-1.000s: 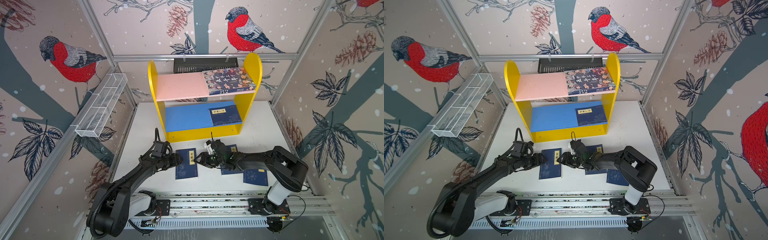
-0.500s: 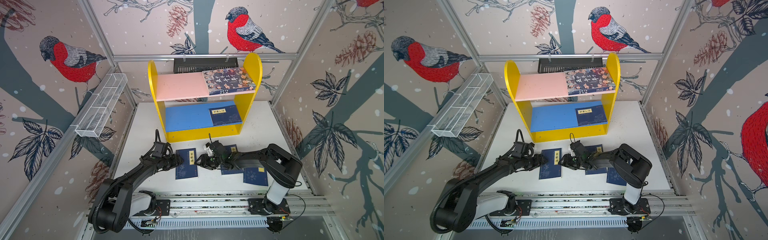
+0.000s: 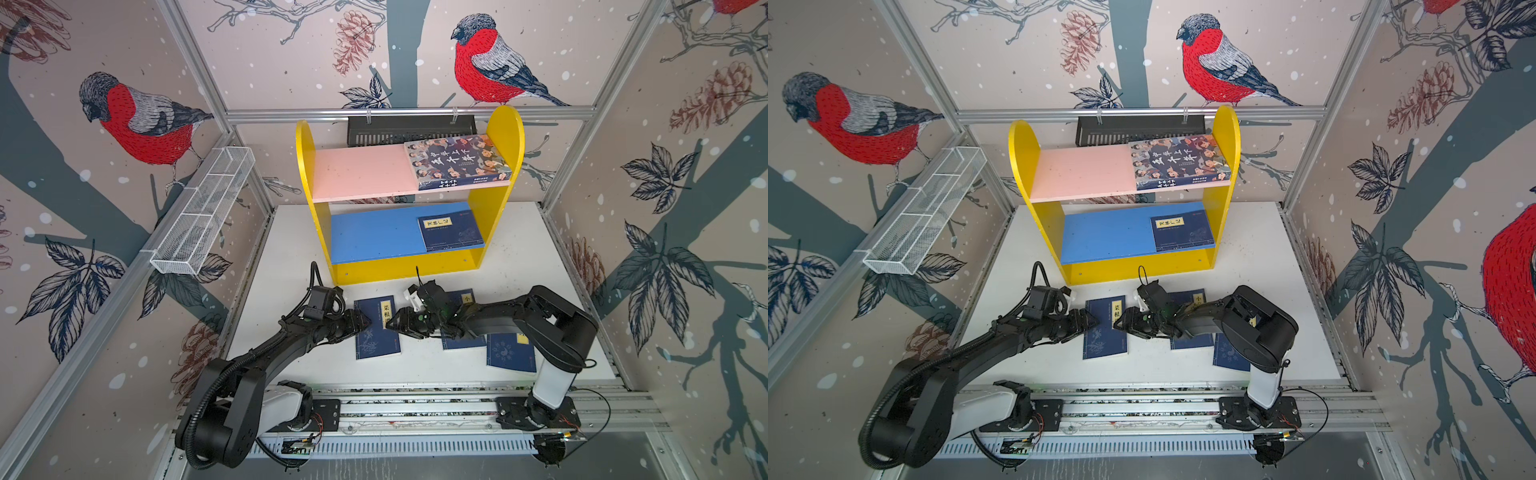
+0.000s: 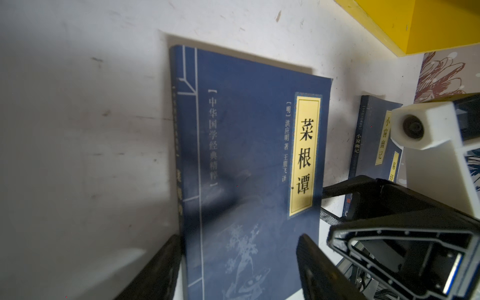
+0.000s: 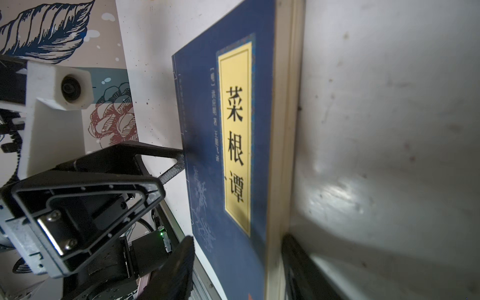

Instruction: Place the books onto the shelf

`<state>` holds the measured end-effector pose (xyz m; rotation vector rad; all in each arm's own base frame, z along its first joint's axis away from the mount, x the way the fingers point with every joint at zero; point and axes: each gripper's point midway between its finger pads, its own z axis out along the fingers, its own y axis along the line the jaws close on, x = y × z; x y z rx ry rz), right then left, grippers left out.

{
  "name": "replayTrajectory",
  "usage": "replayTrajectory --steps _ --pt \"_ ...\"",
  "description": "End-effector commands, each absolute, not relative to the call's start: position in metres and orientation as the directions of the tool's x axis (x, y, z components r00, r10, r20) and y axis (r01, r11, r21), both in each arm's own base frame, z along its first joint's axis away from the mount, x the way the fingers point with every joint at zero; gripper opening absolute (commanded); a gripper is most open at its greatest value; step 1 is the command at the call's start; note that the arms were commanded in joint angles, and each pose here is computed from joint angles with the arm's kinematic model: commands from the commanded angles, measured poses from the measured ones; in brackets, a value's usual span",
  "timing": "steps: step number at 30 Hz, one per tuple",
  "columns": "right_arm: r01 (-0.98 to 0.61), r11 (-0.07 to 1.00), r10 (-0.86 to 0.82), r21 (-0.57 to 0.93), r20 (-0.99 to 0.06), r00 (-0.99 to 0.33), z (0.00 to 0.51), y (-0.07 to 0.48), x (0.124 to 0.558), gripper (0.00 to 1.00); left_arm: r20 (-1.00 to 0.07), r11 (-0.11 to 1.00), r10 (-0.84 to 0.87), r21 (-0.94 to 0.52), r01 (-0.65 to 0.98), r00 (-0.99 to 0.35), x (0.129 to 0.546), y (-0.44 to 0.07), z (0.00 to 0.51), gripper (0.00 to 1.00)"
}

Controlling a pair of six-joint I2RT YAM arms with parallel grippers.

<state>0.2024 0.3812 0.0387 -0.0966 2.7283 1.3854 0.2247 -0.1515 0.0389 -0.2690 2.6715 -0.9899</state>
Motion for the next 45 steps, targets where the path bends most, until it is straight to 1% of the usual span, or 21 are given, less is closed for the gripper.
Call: replayTrajectory --steps 1,5,23,30,35,40,42,45 --pt "-0.064 0.632 -0.011 0.773 -0.073 -0.997 0.028 0.375 0.201 0.56 -0.189 0.702 -0.278 -0.709 -0.065 -0.942 0.227 -0.160 0.049 0.70" --pt "-0.058 0.639 -0.001 0.767 -0.074 -0.997 0.027 0.372 0.202 0.54 -0.196 0.701 -0.296 -0.709 -0.073 -0.935 0.230 -0.157 0.051 0.70" --pt "-0.086 0.594 -0.014 0.800 -0.097 -0.995 0.043 0.378 0.200 0.37 -0.187 0.682 -0.353 -0.723 -0.115 -0.917 0.233 -0.151 0.052 0.62" --pt "-0.093 0.571 -0.012 0.816 -0.105 -0.994 0.050 0.379 0.200 0.30 -0.187 0.680 -0.357 -0.723 -0.117 -0.915 0.232 -0.150 0.051 0.62" --pt "-0.089 0.557 -0.008 0.826 -0.102 -0.995 0.051 0.381 0.199 0.27 -0.183 0.677 -0.363 -0.725 -0.123 -0.914 0.231 -0.149 0.051 0.62" --pt "-0.087 0.553 -0.003 0.829 -0.103 -0.995 0.051 0.381 0.202 0.23 -0.180 0.690 -0.365 -0.711 -0.136 -0.913 0.229 -0.146 0.048 0.62" --pt "-0.083 0.557 -0.001 0.826 -0.099 -0.995 0.049 0.380 0.202 0.22 -0.193 0.706 -0.365 -0.695 -0.136 -0.911 0.231 -0.144 0.048 0.61" --pt "-0.073 0.576 0.008 0.814 -0.095 -0.995 0.044 0.376 0.203 0.22 -0.256 0.759 -0.386 -0.634 -0.147 -0.886 0.240 -0.128 0.051 0.61"
